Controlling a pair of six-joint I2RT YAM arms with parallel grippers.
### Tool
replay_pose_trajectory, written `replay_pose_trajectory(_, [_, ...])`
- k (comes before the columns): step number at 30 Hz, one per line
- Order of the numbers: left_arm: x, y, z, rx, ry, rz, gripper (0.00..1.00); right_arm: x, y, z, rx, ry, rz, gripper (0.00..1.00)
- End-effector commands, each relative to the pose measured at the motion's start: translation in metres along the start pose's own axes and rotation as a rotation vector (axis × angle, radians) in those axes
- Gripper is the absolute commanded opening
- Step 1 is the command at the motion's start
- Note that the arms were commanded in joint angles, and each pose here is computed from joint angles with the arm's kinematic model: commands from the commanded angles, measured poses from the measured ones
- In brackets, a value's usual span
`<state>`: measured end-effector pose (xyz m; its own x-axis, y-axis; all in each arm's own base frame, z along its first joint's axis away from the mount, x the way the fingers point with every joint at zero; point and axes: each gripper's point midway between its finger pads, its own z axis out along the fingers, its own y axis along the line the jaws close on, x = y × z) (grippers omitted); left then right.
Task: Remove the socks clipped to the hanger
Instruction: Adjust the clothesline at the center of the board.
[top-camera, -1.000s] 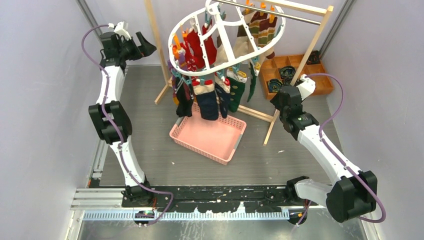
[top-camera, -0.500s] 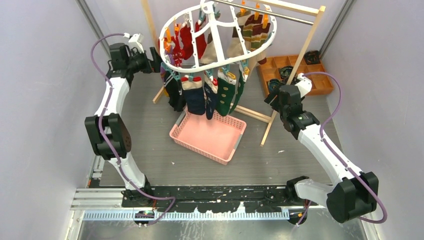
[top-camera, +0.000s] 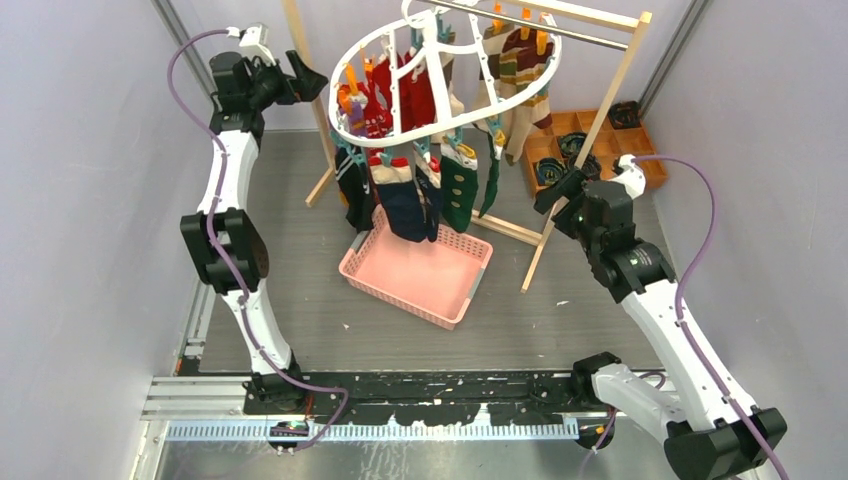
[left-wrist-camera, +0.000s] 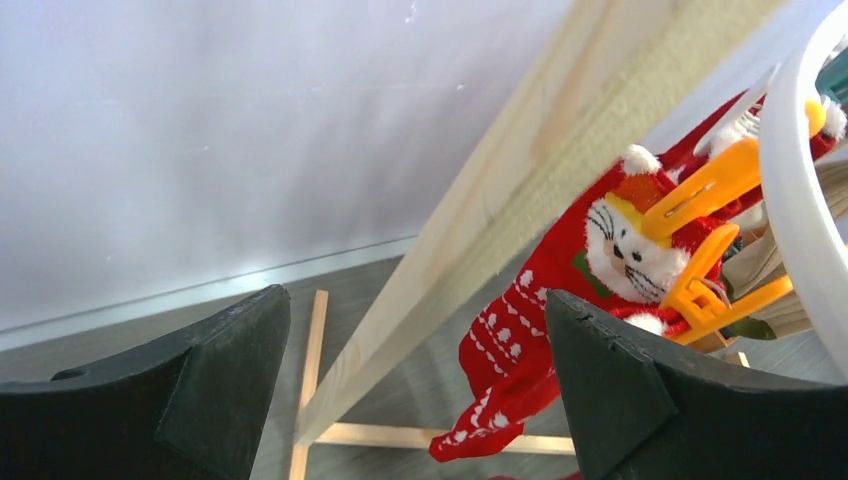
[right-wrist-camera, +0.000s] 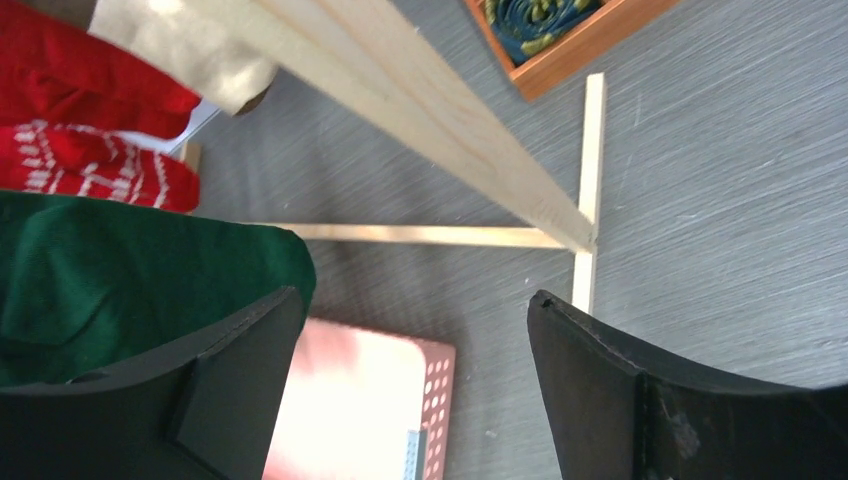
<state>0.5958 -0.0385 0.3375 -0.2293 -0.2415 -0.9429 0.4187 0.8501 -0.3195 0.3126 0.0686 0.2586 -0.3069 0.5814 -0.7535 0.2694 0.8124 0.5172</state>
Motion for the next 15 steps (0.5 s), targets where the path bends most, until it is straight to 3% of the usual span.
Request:
replay_pose_trajectory(1, [-0.027,-0.014,0.014,0.040,-0.074,0.032,0.99,0.018,0.018,-0.025,-0.084,0.152,0.042,0.89])
replay_pose_trajectory(3, [-0.028,-0.013,0.018,0.029,-0.081,0.052,0.90,0.023,0.026,-0.035,-0.137,0.199,0.053,0.87])
replay_pose_trajectory(8, [-0.036,-0.011,0.017,-0.009,-0.129,0.135,0.49,0.033,0.060,-0.061,-0.313,0.321,0.103,0.84])
replay_pose_trajectory(10, [-0.044,-0.017,0.007,-0.020,-0.144,0.180,0.38,0.037,0.067,-0.065,-0.344,0.359,0.111,0.84])
replay_pose_trajectory(15, [-0.054,-0.030,-0.026,-0.059,-0.184,0.270,0.30,0.041,0.070,-0.065,-0.356,0.391,0.088,0.86])
